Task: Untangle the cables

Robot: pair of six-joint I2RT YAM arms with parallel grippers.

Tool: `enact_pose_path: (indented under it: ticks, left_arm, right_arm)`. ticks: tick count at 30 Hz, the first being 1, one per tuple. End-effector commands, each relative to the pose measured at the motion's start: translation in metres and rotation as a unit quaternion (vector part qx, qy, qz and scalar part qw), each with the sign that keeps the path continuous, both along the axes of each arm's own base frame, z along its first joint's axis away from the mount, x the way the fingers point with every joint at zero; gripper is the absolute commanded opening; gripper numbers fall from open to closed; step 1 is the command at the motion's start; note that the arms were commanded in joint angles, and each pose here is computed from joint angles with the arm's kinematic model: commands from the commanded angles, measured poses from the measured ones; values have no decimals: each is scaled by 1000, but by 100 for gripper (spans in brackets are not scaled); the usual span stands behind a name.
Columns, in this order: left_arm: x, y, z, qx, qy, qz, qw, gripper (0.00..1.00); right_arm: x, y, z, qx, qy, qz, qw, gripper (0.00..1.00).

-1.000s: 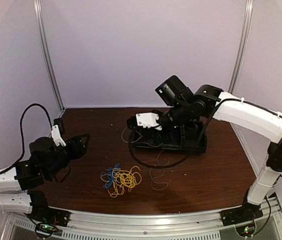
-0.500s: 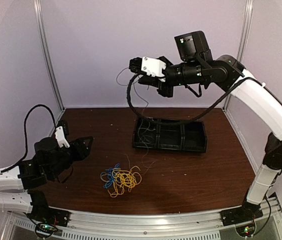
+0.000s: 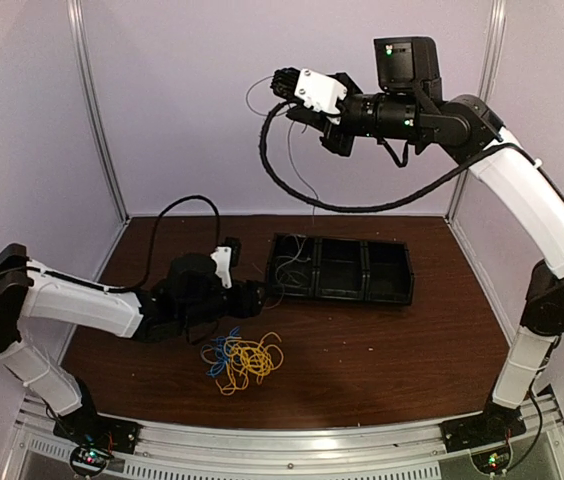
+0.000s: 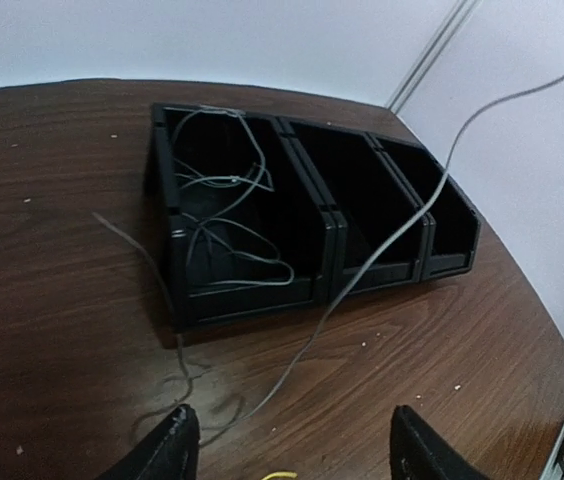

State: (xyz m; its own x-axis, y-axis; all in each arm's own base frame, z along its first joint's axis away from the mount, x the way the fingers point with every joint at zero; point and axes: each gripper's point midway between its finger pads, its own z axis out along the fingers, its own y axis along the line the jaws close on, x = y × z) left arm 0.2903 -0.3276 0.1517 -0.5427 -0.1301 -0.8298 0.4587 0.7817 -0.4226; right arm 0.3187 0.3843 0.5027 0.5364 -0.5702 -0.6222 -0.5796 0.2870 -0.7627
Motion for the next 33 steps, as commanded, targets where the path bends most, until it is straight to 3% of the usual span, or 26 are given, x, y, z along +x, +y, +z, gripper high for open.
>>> enact_pose_path:
  ticks: [1, 6, 11, 17, 23, 33]
  left_arm:
    - [14, -64, 5, -14, -34, -97, 995, 65]
    - [35, -67, -18, 47, 2, -58, 997, 66]
    - [26, -35, -9, 34, 17, -11, 999, 66]
    - [8, -25, -38, 37, 118, 3, 992, 66]
    - [-1, -31, -69, 17, 205, -1, 979, 56]
    - [29, -39, -92, 49, 193, -22, 980, 54]
  right_arm:
    - [3, -1, 9, 17, -4, -6, 1000, 0]
    - [0, 0, 4, 17, 8, -1, 1000, 0]
    - [0, 1, -8, 8, 22, 1, 1000, 0]
    - [1, 3, -13, 7, 29, 2, 1000, 0]
    - [3, 5, -17, 3, 32, 4, 999, 0]
    - [2, 7, -18, 6, 36, 9, 999, 0]
